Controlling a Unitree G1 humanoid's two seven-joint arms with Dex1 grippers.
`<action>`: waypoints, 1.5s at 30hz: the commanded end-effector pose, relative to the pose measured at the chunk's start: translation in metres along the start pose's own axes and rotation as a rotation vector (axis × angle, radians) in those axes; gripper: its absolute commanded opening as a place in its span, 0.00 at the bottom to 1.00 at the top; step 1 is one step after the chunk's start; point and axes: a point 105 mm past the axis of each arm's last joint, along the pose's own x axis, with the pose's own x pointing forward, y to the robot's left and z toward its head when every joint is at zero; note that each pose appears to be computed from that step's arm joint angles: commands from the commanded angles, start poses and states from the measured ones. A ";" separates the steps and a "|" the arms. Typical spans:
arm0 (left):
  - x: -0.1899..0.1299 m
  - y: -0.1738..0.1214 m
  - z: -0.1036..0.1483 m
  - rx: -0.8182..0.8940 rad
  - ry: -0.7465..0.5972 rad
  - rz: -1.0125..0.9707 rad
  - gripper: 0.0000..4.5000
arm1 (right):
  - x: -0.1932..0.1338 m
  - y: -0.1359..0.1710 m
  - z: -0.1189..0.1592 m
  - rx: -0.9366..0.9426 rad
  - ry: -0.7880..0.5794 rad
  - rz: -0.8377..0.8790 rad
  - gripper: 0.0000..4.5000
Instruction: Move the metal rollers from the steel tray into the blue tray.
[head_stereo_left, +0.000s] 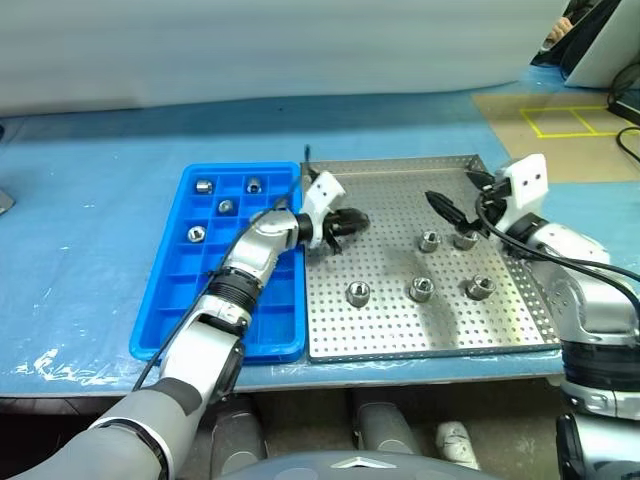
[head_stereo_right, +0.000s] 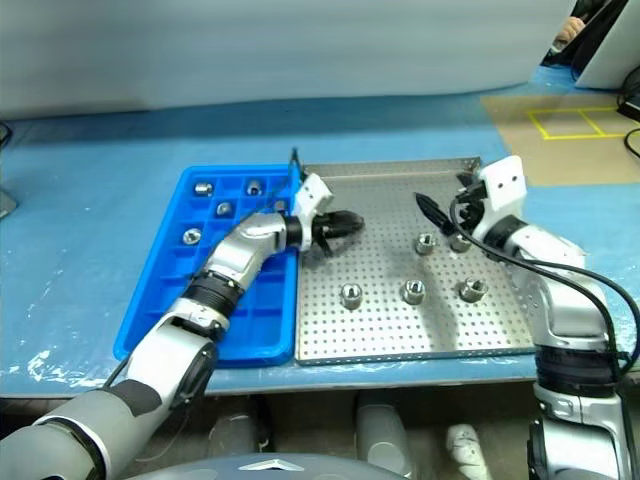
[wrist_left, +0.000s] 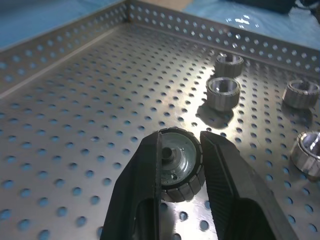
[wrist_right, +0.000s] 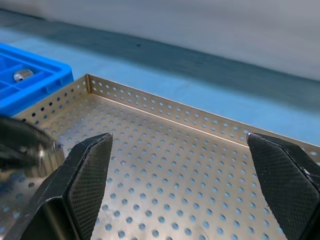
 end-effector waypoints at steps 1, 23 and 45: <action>-0.026 0.025 0.049 0.155 -0.169 0.169 0.25 | 0.017 0.010 0.023 -0.010 -0.094 0.067 1.00; -0.183 -0.008 0.021 0.271 -0.165 0.757 0.25 | 0.108 0.087 0.031 -0.009 -0.138 0.475 1.00; -0.206 -0.023 -0.024 0.134 0.005 0.851 0.35 | 0.108 0.079 0.014 -0.031 -0.109 0.456 1.00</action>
